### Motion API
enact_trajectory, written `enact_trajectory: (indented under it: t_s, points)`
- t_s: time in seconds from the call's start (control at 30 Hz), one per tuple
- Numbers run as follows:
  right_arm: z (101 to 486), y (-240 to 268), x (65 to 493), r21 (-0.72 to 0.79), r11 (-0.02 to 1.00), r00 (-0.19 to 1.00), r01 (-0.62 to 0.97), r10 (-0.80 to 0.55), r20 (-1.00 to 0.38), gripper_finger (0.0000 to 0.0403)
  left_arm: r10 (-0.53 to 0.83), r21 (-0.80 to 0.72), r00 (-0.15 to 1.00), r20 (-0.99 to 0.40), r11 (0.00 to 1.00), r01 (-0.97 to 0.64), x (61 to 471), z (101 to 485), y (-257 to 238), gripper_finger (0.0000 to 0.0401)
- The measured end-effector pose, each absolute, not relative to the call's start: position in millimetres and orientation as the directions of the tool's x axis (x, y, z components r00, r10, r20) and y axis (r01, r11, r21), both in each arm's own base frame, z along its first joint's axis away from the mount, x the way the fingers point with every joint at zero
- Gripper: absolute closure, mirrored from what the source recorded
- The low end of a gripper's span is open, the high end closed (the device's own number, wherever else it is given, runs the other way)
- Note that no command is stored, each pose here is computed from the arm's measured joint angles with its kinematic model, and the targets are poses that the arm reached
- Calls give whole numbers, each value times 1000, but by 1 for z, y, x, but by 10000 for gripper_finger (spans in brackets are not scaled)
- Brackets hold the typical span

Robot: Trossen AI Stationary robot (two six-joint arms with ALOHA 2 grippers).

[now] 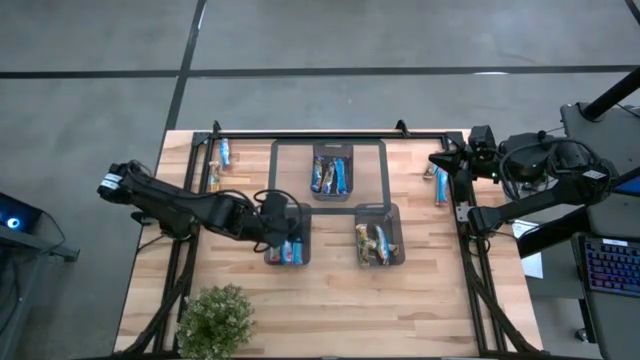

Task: Pick and place Granola Bars by type
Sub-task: Put the orange granola bar into the bottom right black bin

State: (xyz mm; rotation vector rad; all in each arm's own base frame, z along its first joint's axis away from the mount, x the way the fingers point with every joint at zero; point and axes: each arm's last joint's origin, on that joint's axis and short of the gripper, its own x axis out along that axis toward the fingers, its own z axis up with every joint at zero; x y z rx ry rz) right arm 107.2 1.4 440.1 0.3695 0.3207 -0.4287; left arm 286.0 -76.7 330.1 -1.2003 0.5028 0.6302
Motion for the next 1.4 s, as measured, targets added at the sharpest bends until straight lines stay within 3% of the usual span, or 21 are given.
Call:
enact_trajectory:
  t_s: [0.47, 0.9, 1.4]
  points:
    - [440, 1, 107, 280, 844, 862, 457, -342, -375, 394, 247, -639, 689, -682, 259, -725, 279, 333, -66, 401]
    - [440, 1, 107, 273, 836, 854, 477, -367, -368, 394, 497, -580, 617, -611, 249, -775, 214, 368, -31, 401]
    - [441, 0, 107, 273, 824, 847, 497, -391, -361, 394, 661, -487, 532, -529, 277, -828, 162, 396, 22, 401]
